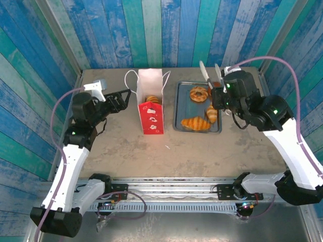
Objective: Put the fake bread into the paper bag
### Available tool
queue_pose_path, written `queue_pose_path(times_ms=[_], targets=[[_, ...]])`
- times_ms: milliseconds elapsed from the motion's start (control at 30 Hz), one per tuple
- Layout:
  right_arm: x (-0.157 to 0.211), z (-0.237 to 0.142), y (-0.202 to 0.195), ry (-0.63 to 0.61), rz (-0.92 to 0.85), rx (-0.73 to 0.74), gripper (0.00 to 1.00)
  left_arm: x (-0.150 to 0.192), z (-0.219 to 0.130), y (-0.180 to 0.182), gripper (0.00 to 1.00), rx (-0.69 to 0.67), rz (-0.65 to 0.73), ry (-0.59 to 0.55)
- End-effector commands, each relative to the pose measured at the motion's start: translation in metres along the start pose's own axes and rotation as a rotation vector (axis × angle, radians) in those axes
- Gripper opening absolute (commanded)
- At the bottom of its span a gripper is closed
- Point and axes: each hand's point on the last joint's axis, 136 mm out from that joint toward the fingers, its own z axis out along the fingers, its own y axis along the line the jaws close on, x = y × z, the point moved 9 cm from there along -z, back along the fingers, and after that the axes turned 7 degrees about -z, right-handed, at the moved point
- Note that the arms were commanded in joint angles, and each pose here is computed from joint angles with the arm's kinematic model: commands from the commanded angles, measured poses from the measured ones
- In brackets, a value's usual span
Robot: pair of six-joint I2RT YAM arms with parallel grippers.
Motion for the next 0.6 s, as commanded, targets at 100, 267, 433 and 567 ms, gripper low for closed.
queue_pose_path(times_ms=[100, 267, 433, 567], targets=[[0.043, 0.056, -0.024, 0.245, 0.042, 0.020, 0.52, 0.014, -0.008, 0.009, 0.99, -0.038, 0.033, 0.005], [0.084, 0.092, -0.037, 0.417, 0.059, 0.107, 0.50, 0.021, -0.008, 0.013, 0.94, -0.037, 0.038, 0.026], [0.109, 0.114, -0.038, 0.537, 0.042, 0.113, 0.51, 0.028, -0.004, 0.015, 0.94, -0.009, 0.036, 0.067], [0.123, 0.130, -0.040, 0.614, 0.038, 0.109, 0.51, 0.030, -0.002, 0.017, 0.94, 0.000, 0.033, 0.077]])
